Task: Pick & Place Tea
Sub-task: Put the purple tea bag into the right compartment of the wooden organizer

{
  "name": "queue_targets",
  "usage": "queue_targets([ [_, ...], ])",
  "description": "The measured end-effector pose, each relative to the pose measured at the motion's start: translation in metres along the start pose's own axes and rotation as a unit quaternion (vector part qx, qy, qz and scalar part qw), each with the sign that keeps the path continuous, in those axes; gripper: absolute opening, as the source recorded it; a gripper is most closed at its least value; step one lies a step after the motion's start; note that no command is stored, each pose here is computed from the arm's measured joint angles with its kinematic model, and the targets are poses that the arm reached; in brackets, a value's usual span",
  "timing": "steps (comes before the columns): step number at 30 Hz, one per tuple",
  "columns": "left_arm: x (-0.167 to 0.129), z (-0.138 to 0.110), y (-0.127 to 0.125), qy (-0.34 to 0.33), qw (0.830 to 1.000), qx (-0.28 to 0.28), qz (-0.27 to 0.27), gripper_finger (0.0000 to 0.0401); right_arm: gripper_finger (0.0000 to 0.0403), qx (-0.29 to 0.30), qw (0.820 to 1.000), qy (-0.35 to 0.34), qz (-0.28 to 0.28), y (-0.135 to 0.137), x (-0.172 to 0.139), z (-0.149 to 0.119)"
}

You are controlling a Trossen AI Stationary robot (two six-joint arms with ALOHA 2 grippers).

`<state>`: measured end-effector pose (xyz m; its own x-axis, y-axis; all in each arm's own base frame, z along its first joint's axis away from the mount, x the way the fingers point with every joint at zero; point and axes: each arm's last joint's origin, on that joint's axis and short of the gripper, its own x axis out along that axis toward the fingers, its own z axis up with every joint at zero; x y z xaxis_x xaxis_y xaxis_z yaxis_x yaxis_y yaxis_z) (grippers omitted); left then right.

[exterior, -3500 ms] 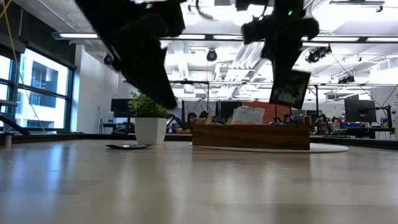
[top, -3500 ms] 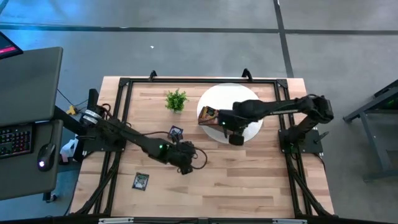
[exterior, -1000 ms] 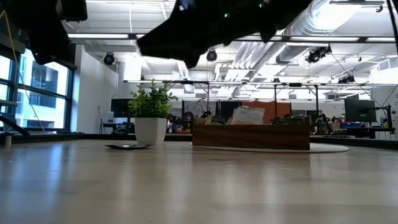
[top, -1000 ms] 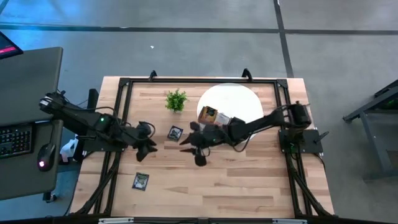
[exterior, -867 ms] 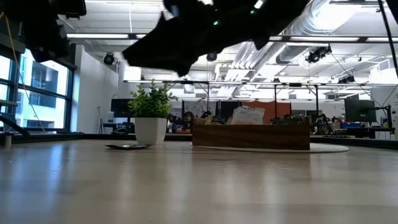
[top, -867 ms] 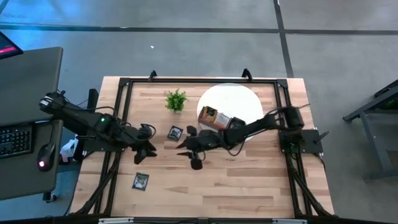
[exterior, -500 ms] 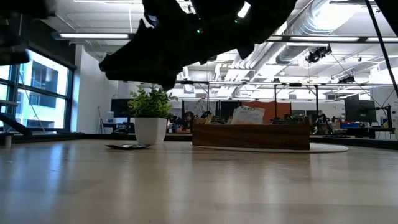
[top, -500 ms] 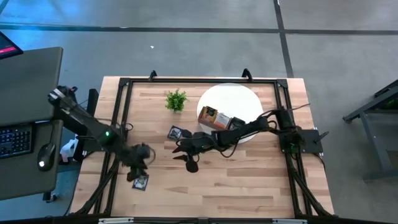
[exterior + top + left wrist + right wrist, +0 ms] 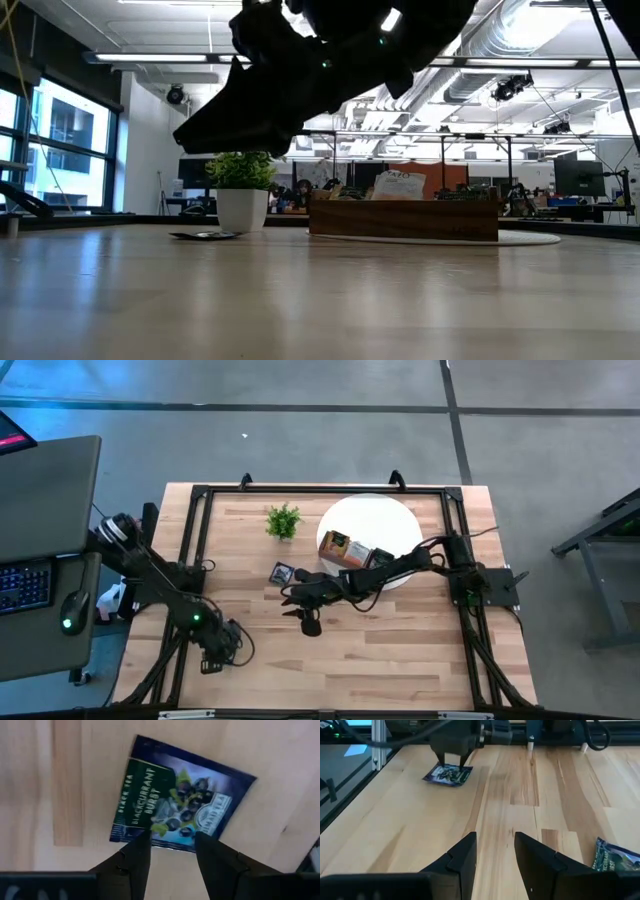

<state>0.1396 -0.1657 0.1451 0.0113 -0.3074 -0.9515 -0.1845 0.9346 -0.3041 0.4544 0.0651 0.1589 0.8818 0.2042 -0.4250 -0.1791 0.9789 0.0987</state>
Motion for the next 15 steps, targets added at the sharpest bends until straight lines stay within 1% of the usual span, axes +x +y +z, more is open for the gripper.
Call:
queue_targets([
  [4,0.005,0.001,0.000,0.007,1.000,-0.003,0.012,0.0154,0.0129,0.000,1.000,0.001,0.000,0.000,0.000,0.000],
  [10,0.005,0.004,0.000,-0.026,0.999,0.000,0.024,0.0154,0.0129,0.000,1.000,0.001,-0.003,0.000,0.000,0.000],
  [12,0.006,0.006,-0.002,-0.054,0.998,0.002,0.023,0.0154,0.0129,0.000,1.000,0.001,-0.003,0.000,0.000,0.000],
  [13,0.006,0.009,-0.004,-0.085,0.996,0.003,0.021,0.0154,0.0129,0.000,1.000,0.001,-0.003,0.000,0.000,0.000],
  [15,0.005,0.016,-0.008,-0.166,0.986,0.000,0.024,0.0154,0.0129,0.000,1.000,0.002,-0.002,0.000,0.000,0.000],
])
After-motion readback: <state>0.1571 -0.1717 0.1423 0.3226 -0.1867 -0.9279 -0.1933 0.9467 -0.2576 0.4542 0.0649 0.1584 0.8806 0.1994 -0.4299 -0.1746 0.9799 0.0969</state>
